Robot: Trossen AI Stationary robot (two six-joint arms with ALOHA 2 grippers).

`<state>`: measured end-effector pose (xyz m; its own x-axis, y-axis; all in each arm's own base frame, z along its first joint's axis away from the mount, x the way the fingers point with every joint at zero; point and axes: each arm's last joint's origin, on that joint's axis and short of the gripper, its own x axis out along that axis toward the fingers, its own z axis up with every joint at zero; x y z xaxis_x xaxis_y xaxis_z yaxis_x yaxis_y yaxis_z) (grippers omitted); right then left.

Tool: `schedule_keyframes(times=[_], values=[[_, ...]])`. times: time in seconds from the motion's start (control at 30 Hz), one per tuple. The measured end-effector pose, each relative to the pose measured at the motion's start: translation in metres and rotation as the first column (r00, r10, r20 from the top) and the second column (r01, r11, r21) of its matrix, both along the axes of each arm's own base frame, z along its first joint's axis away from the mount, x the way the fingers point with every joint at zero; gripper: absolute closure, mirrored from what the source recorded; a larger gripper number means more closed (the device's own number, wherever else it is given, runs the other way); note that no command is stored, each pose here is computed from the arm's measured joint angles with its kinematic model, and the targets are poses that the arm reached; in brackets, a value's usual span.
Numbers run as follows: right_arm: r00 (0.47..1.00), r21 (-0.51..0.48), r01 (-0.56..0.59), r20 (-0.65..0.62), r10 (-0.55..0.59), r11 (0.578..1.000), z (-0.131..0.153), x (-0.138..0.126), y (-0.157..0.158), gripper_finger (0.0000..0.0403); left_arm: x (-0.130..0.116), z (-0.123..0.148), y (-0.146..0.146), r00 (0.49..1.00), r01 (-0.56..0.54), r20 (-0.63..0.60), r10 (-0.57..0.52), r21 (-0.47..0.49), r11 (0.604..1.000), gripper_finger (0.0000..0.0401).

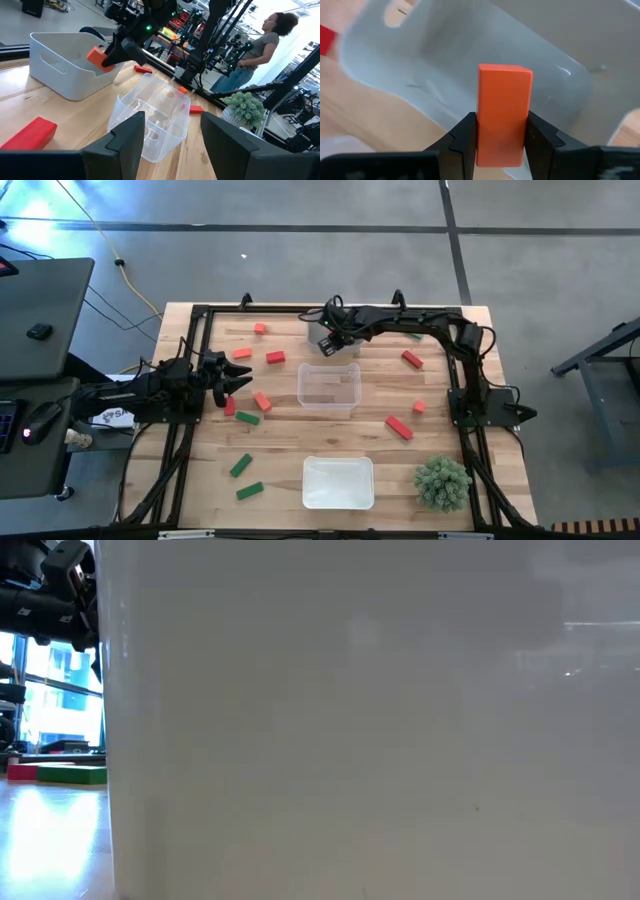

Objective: Sort & place blocks by color
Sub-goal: Put the orange block into the gray bin

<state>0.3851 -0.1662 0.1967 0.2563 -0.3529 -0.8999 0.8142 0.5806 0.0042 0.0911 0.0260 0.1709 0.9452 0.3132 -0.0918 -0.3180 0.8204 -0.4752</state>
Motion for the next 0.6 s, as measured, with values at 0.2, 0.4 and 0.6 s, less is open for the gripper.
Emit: schedule_keyframes(times=[0.2,0.4,0.6], values=[[1.0,0.016,0.027,-0.005,-0.026,1.0,-0.0019,-0.0009,0.0001,0.0295,0.0,0.0001,0.0,1.0,0.0,0.001,0.0,0.001,1.0,0.0217],[0.999,0.031,0.032,-0.022,-0.031,0.999,-0.0028,-0.0027,0.0011,0.0295,0.0,0.0001,0.0,1.0,0.0,0.001,0.0,0.0,1.0,0.0217],[1.0,0.047,0.024,-0.02,-0.023,0.999,-0.003,-0.0028,0.0016,0.0295,0.0,0.0,0.0,1.0,0.0,0.001,0.0,0.0,1.0,0.0217]])
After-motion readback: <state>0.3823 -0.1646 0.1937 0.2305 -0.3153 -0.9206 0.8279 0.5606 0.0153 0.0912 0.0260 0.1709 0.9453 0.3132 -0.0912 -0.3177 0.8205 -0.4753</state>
